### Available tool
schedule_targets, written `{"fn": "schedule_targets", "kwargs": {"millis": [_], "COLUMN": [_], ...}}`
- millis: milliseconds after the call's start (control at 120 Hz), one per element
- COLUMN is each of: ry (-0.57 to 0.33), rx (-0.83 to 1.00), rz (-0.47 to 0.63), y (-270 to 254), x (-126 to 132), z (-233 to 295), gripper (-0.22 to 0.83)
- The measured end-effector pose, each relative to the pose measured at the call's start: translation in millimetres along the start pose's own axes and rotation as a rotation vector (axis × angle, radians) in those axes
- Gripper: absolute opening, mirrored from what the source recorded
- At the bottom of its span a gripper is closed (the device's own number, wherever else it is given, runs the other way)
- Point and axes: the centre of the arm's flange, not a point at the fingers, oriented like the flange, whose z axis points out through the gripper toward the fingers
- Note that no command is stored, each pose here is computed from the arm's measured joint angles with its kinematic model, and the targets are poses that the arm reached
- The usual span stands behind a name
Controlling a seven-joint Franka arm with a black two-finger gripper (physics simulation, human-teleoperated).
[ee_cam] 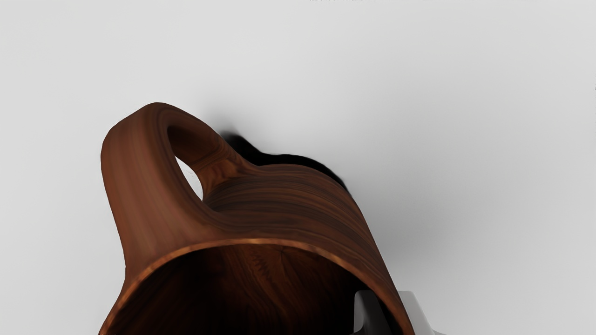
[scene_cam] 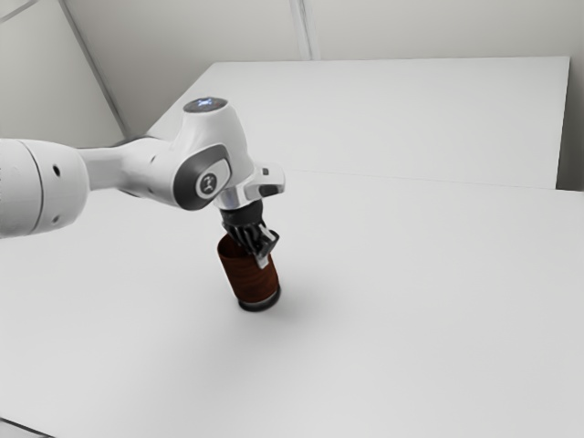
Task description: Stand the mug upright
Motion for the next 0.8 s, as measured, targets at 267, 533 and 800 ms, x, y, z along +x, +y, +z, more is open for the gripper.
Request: {"fn": "schedule_targets", "kwargs": {"millis": [267, 533, 800], "ry": [-0.001, -0.006, 0.021], "rx": [-0.022, -0.031, -0.035], "rz": [-0.045, -0.087, -0.095], "y": [13.6, 10.3, 12.7], "x": [5.9, 6.0, 4.4], "z": [15.0, 20.3, 1.8], "gripper": [-0.17, -0.05, 0.41]}}
